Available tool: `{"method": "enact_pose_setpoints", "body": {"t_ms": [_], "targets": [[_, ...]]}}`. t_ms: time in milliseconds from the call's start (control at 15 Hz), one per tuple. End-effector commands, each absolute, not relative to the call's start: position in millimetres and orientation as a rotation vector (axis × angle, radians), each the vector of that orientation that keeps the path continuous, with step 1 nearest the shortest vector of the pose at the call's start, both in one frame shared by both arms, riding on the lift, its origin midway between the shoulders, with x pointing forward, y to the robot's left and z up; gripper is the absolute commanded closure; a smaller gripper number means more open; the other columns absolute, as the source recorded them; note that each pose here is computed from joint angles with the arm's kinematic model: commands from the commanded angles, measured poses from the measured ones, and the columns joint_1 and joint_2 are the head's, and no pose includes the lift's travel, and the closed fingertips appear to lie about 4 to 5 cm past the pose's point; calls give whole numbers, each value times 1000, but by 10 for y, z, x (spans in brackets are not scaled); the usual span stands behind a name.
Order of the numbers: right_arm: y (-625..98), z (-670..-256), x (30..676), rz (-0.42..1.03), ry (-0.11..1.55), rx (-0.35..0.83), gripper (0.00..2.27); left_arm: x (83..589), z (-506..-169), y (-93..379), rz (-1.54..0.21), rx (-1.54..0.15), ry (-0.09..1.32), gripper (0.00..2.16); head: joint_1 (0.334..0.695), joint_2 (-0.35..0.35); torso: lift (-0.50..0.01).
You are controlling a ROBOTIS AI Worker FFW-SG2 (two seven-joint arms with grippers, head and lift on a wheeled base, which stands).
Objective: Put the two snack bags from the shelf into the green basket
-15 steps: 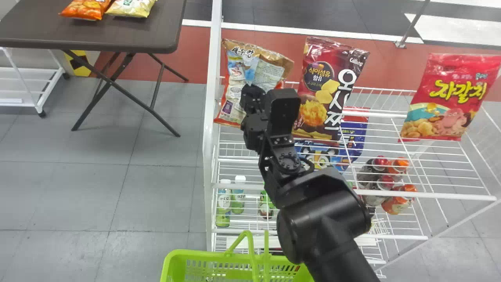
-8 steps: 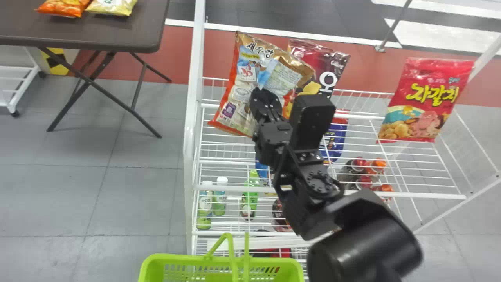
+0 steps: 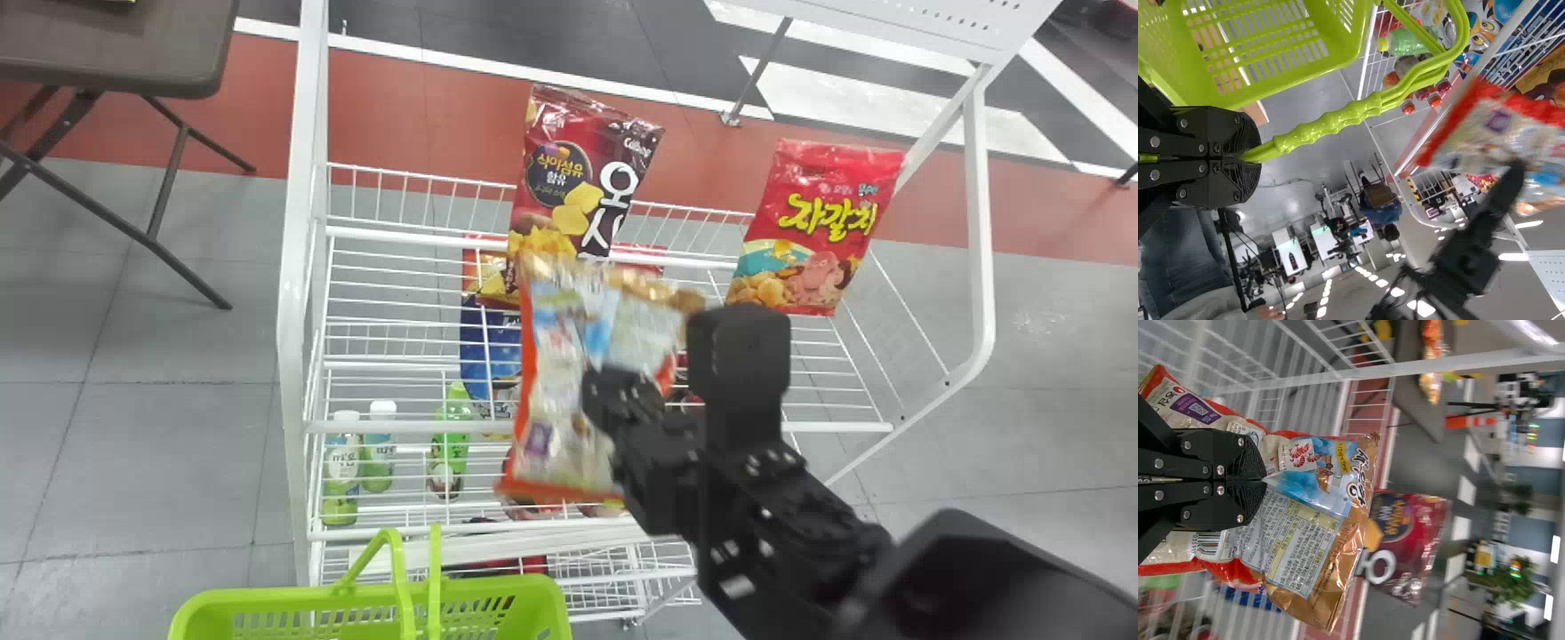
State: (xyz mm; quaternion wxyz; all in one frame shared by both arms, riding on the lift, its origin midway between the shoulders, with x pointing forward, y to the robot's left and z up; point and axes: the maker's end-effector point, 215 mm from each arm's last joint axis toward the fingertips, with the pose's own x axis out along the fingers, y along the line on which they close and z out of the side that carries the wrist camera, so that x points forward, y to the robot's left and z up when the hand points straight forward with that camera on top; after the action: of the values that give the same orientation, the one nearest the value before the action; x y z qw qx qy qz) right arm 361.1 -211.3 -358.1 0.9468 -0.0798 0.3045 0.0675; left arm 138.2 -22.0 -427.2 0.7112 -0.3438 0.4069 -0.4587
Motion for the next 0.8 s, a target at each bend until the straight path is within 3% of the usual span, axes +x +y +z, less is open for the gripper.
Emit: {"method": "enact_pose_setpoints", "body": {"t_ms": [0, 200, 733], "targets": [[-2218, -3869, 3055, 181, 814, -161, 2111, 1385, -4274, -226, -1018, -761, 902, 1899, 695, -350, -12], [-2196, -4243, 2367, 252, 1039, -141, 2111, 1394, -4259, -235, -1019, -762, 897, 1899, 695, -350, -12], [-1377, -4824, 1662, 483, 1243, -28, 2111, 1317, -4256, -377, -1035, -746, 903, 1899, 695, -350, -12]]}}
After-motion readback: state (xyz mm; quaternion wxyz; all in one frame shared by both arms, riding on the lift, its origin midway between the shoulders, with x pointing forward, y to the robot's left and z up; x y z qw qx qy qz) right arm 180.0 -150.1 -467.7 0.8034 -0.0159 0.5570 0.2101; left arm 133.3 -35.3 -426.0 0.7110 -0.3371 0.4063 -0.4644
